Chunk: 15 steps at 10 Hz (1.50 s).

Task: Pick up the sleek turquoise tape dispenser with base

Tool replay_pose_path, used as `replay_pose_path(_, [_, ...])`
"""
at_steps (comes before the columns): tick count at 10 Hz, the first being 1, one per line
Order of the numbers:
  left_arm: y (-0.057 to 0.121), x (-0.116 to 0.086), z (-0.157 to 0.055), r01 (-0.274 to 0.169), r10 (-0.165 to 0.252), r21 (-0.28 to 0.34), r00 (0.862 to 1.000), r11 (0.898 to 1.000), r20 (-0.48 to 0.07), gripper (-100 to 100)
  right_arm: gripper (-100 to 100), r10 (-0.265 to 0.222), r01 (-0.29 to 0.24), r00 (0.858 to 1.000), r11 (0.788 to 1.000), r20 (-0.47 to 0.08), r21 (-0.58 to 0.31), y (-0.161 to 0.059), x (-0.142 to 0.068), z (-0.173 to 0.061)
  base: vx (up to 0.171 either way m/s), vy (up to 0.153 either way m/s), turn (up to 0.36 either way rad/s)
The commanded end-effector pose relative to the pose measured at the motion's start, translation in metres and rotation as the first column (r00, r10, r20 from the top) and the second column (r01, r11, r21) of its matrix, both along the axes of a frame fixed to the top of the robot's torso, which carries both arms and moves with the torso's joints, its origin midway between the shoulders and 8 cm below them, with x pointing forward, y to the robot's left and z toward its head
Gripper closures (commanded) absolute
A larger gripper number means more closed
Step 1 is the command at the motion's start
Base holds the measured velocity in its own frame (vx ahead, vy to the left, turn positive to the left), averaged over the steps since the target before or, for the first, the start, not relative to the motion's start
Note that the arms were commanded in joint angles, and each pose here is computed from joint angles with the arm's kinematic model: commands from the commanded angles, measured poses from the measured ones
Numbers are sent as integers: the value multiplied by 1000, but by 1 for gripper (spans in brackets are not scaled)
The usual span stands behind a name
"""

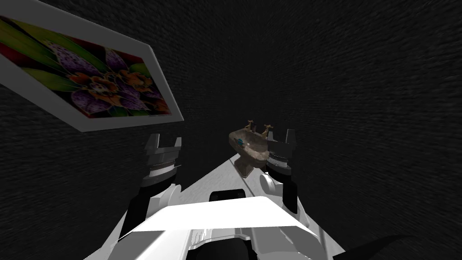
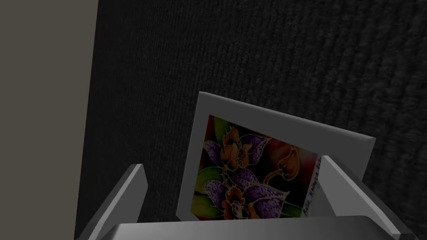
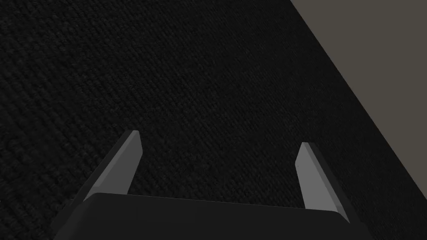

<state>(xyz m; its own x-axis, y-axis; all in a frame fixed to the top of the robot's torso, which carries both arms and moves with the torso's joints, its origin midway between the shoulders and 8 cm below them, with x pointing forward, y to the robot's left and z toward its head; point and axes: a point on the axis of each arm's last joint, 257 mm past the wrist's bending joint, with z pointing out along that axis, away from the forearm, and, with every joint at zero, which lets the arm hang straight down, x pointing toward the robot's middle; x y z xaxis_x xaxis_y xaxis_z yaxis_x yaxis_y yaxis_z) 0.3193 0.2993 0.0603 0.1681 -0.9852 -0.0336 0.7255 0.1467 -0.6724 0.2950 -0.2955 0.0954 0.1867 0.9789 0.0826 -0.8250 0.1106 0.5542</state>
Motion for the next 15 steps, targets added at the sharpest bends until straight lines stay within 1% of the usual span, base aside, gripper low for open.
replay_pose_path(1, [0,0,0,0,0,0,1000,1000,0,0,-100,31,-31,999,999,-25,-33,7,6,-7,7,37,47])
replay_pose_path(2, [0,0,0,0,0,0,1000,1000,0,0,-100,51,-53,998,998,-47,-45,11,11,-15,17,84,81])
replay_pose_path(3, [0,0,0,0,0,0,1000,1000,0,0,-100,57,-60,997,997,-50,-57,13,12,-14,24,77,26])
replay_pose_path(4, [0,0,0,0,0,0,1000,1000,0,0,-100,83,-89,993,993,-81,-74,18,18,-25,28,90,61])
replay_pose_path(5, [0,0,0,0,0,0,1000,1000,0,0,-100,85,-92,993,993,-83,-80,19,18,-25,8,71,30])
replay_pose_path(6, [0,0,0,0,0,0,1000,1000,0,0,-100,113,-124,986,988,-121,-94,24,25,-38,-10,89,84])
replay_pose_path(7, [0,0,0,0,0,0,1000,1000,0,0,-100,115,-128,986,987,-123,-102,25,25,-38,3,82,46])
replay_pose_path(8, [0,0,0,0,0,0,1000,1000,0,0,-100,143,-163,976,980,-167,-112,30,33,-55,14,110,106])
replay_pose_path(9, [0,0,0,0,0,0,1000,1000,0,0,-100,146,-167,975,978,-170,-121,31,33,-55,17,94,45])
replay_pose_path(10, [0,0,0,0,0,0,1000,1000,0,0,-100,170,-200,961,972,-218,-122,35,40,-74,13,147,140])
replay_pose_path(11, [0,0,0,0,0,0,1000,1000,0,0,-100,175,-209,959,968,-224,-138,37,40,-74,10,127,37])
replay_pose_path(12, [0,0,0,0,0,0,1000,1000,0,0,-100,198,-242,940,961,-277,-135,40,46,-96,33,141,128])
replay_pose_path(13, [0,0,0,0,0,0,1000,1000,0,0,-100,201,-251,937,956,-284,-152,42,46,-97,30,126,49])
replay_pose_path(14, [0,0,0,0,0,0,1000,1000,0,0,-100,221,-283,914,948,-340,-144,45,52,-121,22,178,117])
replay_pose_path(15, [0,0,0,0,0,0,1000,1000,0,0,-100,224,-294,910,942,-350,-162,46,52,-123,12,141,75])
